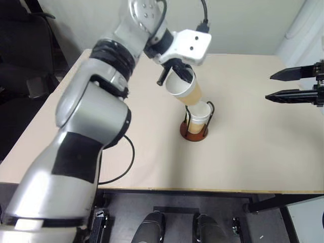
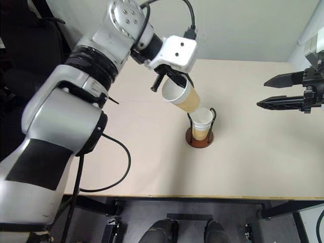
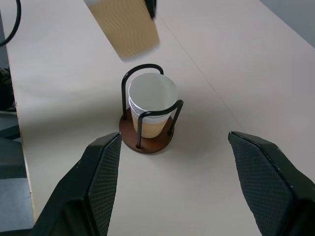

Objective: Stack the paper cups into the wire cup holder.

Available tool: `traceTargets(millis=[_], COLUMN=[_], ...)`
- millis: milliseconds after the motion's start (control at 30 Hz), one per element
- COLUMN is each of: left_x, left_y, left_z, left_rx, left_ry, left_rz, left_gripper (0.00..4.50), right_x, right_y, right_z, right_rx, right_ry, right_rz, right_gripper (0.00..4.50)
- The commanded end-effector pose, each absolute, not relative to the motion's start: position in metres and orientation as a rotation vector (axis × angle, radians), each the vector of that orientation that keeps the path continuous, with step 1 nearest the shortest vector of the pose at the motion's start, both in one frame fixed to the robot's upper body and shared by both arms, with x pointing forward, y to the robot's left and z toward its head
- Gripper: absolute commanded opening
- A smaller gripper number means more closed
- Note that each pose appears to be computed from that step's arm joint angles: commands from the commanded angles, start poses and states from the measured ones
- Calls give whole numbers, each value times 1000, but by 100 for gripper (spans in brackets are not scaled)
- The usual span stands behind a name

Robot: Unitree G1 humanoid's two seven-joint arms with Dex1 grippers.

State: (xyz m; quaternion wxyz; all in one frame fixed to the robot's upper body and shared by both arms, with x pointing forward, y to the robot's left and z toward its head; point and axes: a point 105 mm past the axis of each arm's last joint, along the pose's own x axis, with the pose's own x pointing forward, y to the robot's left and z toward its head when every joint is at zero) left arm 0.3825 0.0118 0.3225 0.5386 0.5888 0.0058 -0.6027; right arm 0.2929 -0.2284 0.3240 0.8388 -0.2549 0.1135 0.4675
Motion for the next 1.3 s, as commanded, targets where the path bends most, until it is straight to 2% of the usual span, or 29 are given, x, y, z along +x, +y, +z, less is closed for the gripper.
traceTargets(millis=[33,633,1000,1300], left_x=[384,388,390,392], left_y=[7,-14,-11,-7], left_z=[330,310,302,295], left_rx=[1412,1412,1434,1438], left_ry=[-40,-79,-37,5], left_rz=[-1392,-1393,-1396,-1400], left_gripper=[4,4,4,4], right_x=[285,281,280,275], right_y=[-228,-228,-227,-211], right_z=[339,339,342,360], right_rx=[-570,-577,-580,-568], right_ry=[181,181,170,87], right_rz=[972,960,950,1010], right_gripper=[351,351,351,351])
